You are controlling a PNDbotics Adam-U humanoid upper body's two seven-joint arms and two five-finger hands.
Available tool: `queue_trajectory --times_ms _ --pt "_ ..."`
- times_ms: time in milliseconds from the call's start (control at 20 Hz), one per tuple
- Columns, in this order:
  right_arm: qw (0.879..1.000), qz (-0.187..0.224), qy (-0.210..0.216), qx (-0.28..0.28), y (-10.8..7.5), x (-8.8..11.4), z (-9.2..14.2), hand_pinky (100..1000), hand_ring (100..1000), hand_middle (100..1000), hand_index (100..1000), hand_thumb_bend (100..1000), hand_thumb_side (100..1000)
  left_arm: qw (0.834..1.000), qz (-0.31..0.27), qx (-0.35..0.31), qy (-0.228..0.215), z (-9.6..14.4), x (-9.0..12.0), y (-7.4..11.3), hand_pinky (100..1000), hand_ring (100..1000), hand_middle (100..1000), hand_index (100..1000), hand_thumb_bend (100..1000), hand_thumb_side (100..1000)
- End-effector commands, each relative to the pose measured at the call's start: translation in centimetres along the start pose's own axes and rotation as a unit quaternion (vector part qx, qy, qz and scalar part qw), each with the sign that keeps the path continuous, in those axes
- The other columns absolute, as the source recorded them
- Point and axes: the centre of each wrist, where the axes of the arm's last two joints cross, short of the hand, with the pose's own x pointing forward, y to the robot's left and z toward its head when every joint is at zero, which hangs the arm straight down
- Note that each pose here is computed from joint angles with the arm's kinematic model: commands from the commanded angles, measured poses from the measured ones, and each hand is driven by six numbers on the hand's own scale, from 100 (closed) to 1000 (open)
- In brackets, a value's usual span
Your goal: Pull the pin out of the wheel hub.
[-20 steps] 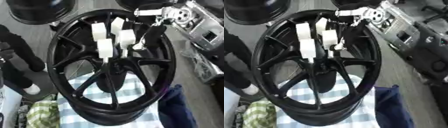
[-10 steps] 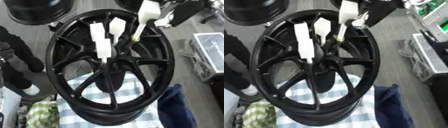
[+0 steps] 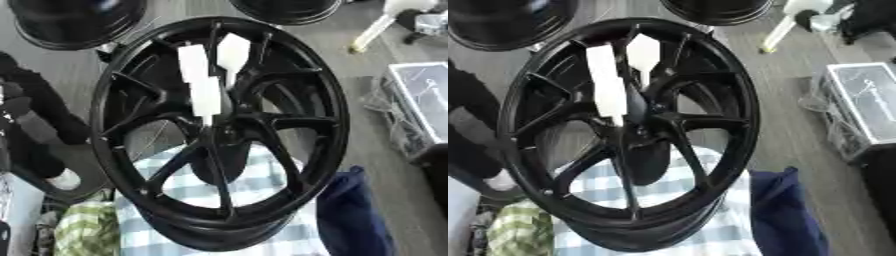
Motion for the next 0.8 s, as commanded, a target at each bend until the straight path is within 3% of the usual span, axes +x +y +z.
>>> queue_trajectory --times_ms 50,250,350,400,500,650,800 --pt "0.993 0.019 0.044 -0.108 -3.2 -3.2 1.8 799 591 500 637 331 100 1.000 -0.004 0.008 -0.019 -0.5 1.1 0.5 754 652 625 647 123 666" --pt "0.976 0.004 0.125 -0.179 -2.2 -9.4 4.4 799 615 532 672 375 100 1.000 -0.003 0.013 -0.021 -0.5 1.1 0.7 754 652 625 647 122 665" --pt "0.968 0.002 0.154 -0.199 -1.6 -11.3 5.3 812 681 616 750 449 124 1.000 -0.003 0.014 -0.021 -0.5 1.1 0.7 754 652 625 647 122 665" --pt "0.965 0.003 0.163 -0.207 -1.4 -11.9 5.6 847 771 752 849 474 324 1.000 -0.003 0.014 -0.021 -0.5 1.1 0.7 754 652 625 647 122 665" --pt "0.960 0.005 0.170 -0.223 -1.1 -12.7 6.0 882 836 847 916 408 479 1.000 -0.003 0.015 -0.020 -0.5 1.1 0.7 754 651 625 647 122 665" --pt "0.955 -0.007 0.167 -0.247 -0.6 -13.0 5.9 889 848 879 931 360 529 1.000 -0.002 0.015 -0.021 -0.5 1.1 0.7 754 651 625 648 122 664" --pt "0.951 -0.027 0.158 -0.263 -0.2 -12.8 5.5 880 819 850 906 390 486 1.000 -0.001 0.014 -0.021 -0.5 1.1 0.6 755 651 626 648 123 664"
